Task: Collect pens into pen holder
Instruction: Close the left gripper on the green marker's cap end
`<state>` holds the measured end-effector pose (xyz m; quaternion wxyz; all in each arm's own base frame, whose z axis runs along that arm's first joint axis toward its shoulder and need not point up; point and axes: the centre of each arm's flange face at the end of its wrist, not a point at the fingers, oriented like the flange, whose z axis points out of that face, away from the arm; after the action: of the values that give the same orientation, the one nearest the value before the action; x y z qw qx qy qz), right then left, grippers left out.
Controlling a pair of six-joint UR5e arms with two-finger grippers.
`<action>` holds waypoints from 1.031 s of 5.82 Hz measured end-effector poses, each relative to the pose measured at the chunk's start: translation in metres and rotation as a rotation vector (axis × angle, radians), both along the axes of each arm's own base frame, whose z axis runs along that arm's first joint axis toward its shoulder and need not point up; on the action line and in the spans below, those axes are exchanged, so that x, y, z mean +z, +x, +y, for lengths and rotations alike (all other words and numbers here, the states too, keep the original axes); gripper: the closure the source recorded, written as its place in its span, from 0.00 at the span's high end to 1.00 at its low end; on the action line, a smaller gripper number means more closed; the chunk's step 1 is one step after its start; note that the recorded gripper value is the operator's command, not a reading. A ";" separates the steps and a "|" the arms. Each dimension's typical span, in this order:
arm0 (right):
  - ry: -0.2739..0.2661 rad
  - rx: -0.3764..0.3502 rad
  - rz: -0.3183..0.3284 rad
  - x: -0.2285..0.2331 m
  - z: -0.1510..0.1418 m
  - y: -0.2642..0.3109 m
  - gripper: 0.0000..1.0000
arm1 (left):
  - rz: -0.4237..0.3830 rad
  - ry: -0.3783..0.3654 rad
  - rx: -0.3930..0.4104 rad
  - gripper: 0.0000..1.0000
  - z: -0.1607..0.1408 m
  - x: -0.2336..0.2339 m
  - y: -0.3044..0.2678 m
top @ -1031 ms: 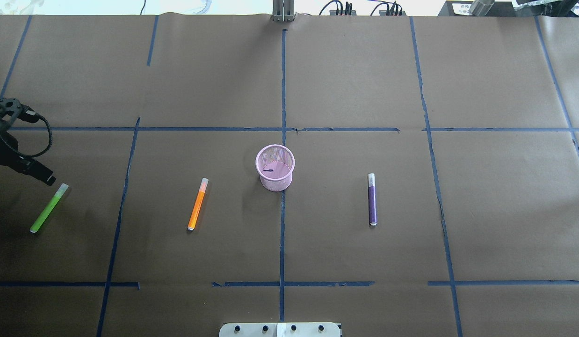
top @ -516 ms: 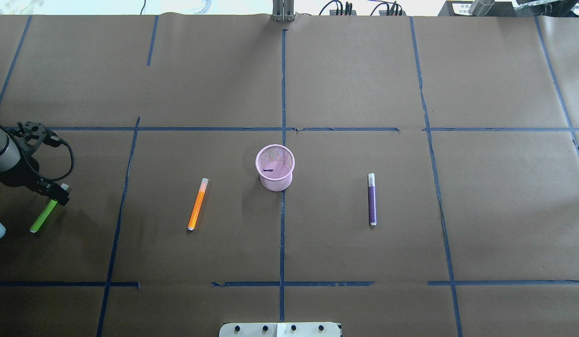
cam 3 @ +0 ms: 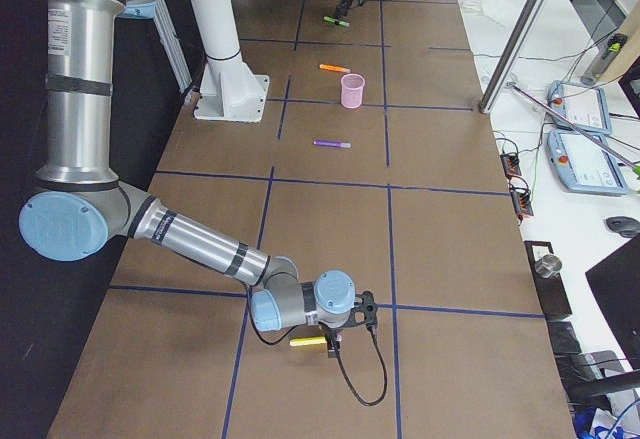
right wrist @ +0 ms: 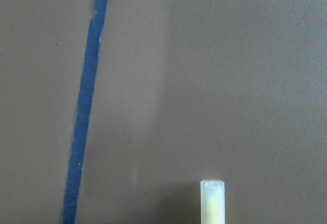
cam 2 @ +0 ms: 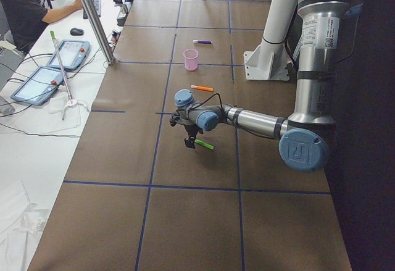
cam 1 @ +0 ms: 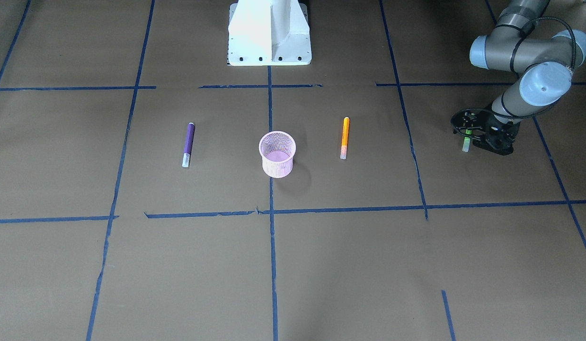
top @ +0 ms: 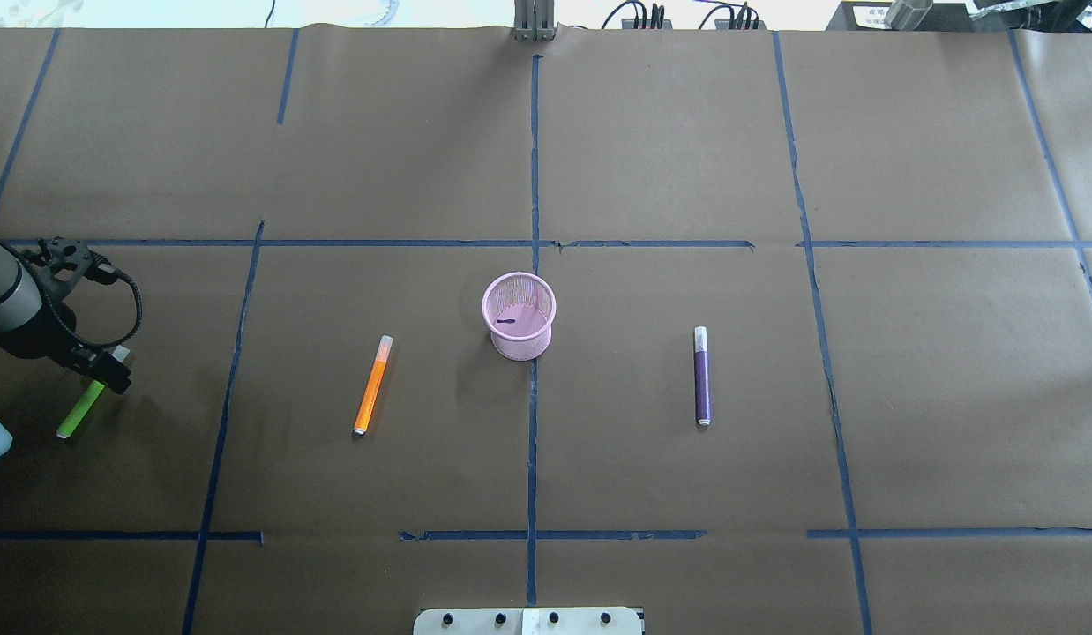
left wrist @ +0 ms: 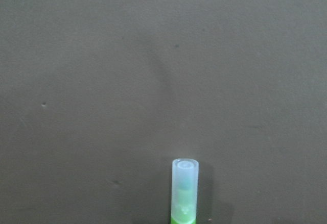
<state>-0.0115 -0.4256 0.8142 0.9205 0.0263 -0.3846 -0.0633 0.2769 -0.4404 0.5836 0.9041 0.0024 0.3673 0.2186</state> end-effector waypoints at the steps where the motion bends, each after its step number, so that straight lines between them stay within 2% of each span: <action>1: 0.000 0.000 0.000 0.000 0.000 0.000 1.00 | 0.002 0.001 0.000 0.69 -0.001 -0.001 0.001; 3: 0.000 0.000 0.000 0.000 0.000 0.000 1.00 | 0.005 0.001 0.000 0.51 -0.001 -0.003 0.002; 4: 0.000 0.000 0.000 0.000 0.000 0.000 1.00 | 0.005 0.000 0.000 0.50 -0.001 -0.003 0.001; 6: 0.000 0.000 0.000 0.000 0.000 0.000 1.00 | 0.004 -0.001 0.000 0.38 -0.001 -0.003 0.001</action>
<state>-0.0115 -0.4255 0.8143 0.9205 0.0263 -0.3846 -0.0636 0.2780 -0.4412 0.5807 0.9034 0.0024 0.3692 0.2183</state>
